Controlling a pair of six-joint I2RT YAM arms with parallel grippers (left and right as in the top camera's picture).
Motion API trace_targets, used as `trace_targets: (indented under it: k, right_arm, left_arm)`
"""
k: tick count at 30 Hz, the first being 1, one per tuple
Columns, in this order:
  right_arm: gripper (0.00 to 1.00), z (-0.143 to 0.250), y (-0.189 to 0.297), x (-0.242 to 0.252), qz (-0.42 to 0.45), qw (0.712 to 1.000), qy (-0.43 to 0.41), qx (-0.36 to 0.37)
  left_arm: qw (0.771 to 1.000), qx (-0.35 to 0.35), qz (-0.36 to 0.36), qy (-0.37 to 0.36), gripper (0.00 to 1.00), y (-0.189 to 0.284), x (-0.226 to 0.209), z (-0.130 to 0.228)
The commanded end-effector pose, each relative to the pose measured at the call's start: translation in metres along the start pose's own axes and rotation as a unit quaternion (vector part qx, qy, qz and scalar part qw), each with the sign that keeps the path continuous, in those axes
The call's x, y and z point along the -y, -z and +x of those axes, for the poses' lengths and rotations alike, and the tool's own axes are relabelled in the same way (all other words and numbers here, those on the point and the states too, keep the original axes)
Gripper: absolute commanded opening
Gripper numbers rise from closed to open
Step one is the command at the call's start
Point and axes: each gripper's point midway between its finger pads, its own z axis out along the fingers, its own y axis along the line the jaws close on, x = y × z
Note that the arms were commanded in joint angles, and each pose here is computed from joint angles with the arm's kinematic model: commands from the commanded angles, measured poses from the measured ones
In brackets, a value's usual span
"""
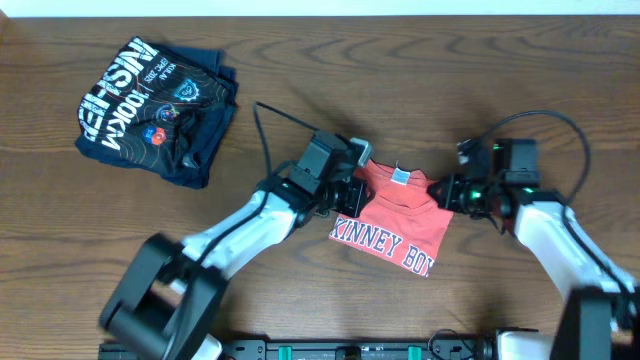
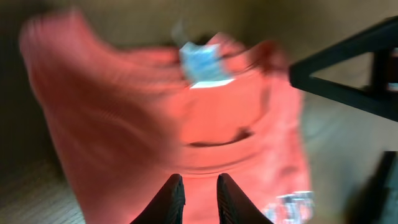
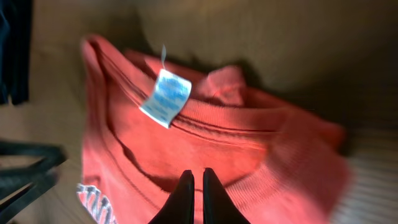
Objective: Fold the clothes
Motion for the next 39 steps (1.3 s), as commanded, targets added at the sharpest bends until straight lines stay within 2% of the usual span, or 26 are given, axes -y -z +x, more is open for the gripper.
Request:
trace_targets:
  k: [1, 5, 9, 14, 18, 20, 23, 26, 27, 28, 34, 35, 39]
  right_arm:
    - [0.01, 0.021, -0.023, 0.013, 0.006, 0.999, -0.017, -0.051]
    - [0.01, 0.038, -0.039, 0.045, 0.059, 0.99, -0.094, -0.085]
    - [0.01, 0.039, -0.039, 0.051, 0.065, 0.989, -0.1, -0.087]
    - [0.02, 0.02, -0.022, 0.017, 0.0, 0.998, -0.035, -0.053]
    - [0.06, 0.004, 0.015, -0.039, -0.097, 0.995, 0.029, -0.009]
    - [0.07, 0.002, 0.033, -0.063, -0.134, 0.989, 0.054, 0.007]
    - [0.09, 0.001, 0.044, -0.081, -0.141, 0.986, 0.09, 0.026]
    - [0.1, 0.0, 0.038, -0.075, -0.087, 0.99, 0.104, 0.038]
    - [0.11, -0.001, 0.033, -0.067, -0.058, 0.993, 0.099, 0.04]
    - [0.11, -0.001, 0.028, -0.061, -0.035, 0.994, 0.095, 0.04]
    - [0.12, -0.003, -0.003, -0.033, 0.029, 0.996, 0.084, 0.023]
    - [0.12, -0.004, -0.01, -0.023, 0.046, 0.996, 0.072, 0.021]
    - [0.1, -0.005, -0.034, 0.005, 0.082, 0.996, 0.045, 0.012]
  left_arm:
    - [0.999, -0.04, -0.024, 0.013, 0.2, -0.022, -0.026, 0.023]
    - [0.996, -0.074, -0.042, 0.03, 0.2, -0.039, -0.045, 0.045]
    - [0.996, -0.062, -0.055, 0.028, 0.25, -0.037, -0.05, 0.036]
    - [0.999, -0.022, -0.018, 0.015, 0.31, -0.003, -0.023, -0.005]
    - [1.0, 0.011, -0.008, 0.009, 0.34, 0.043, 0.003, -0.028]
    - [1.0, 0.016, -0.006, 0.018, 0.35, 0.063, 0.015, -0.026]
    - [0.999, 0.004, -0.006, 0.037, 0.35, 0.082, 0.028, -0.015]
    - [0.998, -0.016, -0.006, 0.056, 0.35, 0.081, 0.036, 0.0]
    - [0.998, -0.024, -0.008, 0.063, 0.34, 0.076, 0.036, 0.006]
    - [0.997, -0.03, -0.016, 0.07, 0.29, 0.071, 0.035, 0.01]
    - [0.986, -0.084, -0.052, 0.137, 0.19, 0.035, 0.026, 0.043]
    - [0.983, -0.095, -0.057, 0.15, 0.14, 0.027, 0.024, 0.049]
    - [0.963, -0.126, -0.084, 0.222, 0.08, 0.005, 0.009, 0.068]
